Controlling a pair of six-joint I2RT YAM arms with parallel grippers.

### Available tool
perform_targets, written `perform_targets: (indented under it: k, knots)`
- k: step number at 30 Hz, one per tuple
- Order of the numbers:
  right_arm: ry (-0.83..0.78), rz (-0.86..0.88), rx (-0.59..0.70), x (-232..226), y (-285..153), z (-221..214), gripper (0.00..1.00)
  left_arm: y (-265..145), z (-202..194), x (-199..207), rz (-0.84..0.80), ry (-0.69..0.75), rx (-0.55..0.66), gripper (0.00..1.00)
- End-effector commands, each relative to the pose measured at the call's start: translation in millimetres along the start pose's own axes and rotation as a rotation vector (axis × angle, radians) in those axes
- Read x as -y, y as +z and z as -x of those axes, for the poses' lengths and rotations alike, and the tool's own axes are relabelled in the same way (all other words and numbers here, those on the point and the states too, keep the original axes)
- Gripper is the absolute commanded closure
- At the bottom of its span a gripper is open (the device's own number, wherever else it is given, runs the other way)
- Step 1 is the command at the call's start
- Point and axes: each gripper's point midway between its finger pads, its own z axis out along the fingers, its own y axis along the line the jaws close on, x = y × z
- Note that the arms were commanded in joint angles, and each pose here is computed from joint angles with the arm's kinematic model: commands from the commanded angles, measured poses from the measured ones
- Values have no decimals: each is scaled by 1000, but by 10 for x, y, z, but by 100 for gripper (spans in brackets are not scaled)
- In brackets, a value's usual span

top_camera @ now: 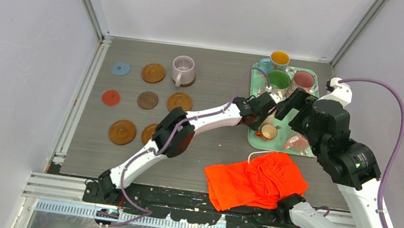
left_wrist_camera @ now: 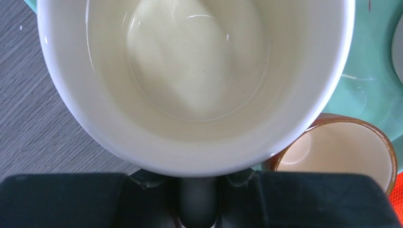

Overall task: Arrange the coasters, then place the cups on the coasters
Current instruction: Pick up the cup from the tray.

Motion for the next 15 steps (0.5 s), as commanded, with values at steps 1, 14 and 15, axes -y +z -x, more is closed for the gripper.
perform_targets:
  k: [1, 14, 15]
  knots:
    - [21, 13, 26, -31, -14, 74, 0, -513, 622, -48, 7, 6, 186, 100]
    - [21, 12, 24, -37, 7, 64, 0, -906, 916, -88, 5, 11, 301, 100]
    - [20, 13, 23, -40, 8, 62, 0, -925, 915, -95, 7, 12, 304, 100]
